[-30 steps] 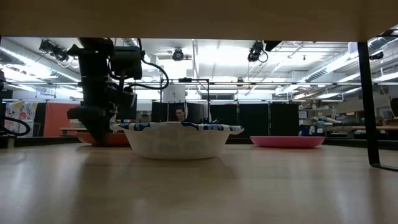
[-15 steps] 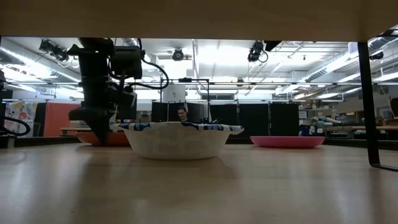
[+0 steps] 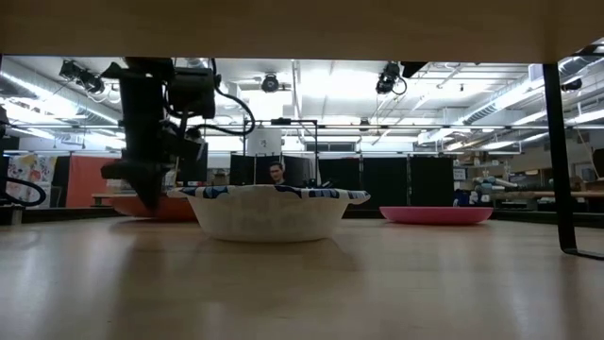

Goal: Place and stack plates onto a shelf
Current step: Put the orange plate on the shelf

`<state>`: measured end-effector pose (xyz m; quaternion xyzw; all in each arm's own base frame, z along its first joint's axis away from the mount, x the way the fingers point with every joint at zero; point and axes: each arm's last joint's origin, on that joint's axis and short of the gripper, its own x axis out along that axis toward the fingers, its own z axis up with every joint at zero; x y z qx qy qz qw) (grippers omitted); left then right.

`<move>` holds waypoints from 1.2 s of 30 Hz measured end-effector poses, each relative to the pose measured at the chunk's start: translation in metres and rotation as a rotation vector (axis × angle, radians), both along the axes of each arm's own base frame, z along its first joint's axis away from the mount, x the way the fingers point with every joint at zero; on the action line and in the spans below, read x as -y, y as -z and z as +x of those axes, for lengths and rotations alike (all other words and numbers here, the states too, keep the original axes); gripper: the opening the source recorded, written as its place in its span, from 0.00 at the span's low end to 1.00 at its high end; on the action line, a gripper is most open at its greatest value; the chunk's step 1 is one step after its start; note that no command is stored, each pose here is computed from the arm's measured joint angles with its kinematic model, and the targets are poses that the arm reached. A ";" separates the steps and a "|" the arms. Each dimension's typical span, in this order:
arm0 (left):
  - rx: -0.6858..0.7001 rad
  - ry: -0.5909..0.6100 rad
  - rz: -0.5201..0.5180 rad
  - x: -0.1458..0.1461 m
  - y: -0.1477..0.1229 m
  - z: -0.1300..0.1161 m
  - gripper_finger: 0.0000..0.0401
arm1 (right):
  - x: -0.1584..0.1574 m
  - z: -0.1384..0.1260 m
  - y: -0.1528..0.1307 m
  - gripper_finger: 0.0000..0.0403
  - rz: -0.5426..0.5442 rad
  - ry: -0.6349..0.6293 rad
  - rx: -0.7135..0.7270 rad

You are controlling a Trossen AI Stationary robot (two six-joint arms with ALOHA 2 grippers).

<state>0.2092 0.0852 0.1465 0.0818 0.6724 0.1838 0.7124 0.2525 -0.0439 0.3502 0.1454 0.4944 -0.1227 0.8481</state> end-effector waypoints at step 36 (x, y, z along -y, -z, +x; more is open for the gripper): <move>0.095 0.423 0.140 0.076 -0.128 0.063 0.04 | 0.041 0.011 -0.015 0.42 0.057 0.112 0.281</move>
